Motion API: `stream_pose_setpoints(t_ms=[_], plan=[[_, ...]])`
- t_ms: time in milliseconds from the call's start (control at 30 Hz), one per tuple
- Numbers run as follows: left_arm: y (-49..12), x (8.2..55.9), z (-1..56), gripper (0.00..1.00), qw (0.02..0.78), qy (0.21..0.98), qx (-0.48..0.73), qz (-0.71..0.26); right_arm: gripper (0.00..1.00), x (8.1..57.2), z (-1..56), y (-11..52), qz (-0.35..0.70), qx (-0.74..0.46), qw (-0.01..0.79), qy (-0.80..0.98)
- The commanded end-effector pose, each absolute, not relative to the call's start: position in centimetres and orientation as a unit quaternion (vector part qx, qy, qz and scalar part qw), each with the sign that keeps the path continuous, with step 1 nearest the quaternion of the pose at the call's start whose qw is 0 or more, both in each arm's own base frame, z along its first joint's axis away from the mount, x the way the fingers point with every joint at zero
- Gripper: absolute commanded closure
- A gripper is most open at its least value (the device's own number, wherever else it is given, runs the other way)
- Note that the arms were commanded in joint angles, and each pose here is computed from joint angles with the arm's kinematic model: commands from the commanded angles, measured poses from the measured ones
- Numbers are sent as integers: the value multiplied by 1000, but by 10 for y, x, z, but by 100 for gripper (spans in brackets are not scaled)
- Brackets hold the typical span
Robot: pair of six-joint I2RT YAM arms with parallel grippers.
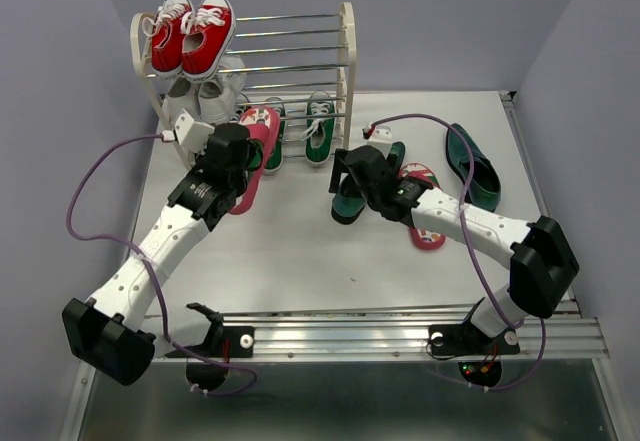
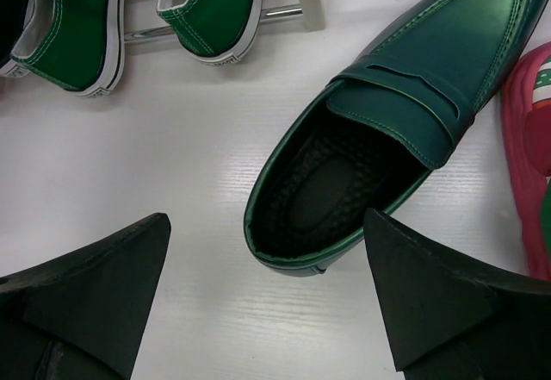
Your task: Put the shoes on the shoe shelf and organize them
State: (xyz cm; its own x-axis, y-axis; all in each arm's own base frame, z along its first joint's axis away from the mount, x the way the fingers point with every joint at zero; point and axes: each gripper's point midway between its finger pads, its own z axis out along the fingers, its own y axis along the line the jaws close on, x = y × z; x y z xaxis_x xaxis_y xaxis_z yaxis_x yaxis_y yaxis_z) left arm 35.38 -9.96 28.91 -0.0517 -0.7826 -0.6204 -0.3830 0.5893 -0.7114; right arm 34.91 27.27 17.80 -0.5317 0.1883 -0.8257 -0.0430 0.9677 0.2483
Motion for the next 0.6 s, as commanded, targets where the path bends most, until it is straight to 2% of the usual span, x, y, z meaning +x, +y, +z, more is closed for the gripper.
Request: stream_pose_setpoints(t_ms=[0, 567], plan=[[-94, 374, 349, 100, 603, 640, -435, -195, 0, 351, 200, 265, 120, 55, 509, 851], [-103, 435, 425, 100, 654, 570, -459, -194, 0, 354, 202, 262, 106, 52, 517, 848]])
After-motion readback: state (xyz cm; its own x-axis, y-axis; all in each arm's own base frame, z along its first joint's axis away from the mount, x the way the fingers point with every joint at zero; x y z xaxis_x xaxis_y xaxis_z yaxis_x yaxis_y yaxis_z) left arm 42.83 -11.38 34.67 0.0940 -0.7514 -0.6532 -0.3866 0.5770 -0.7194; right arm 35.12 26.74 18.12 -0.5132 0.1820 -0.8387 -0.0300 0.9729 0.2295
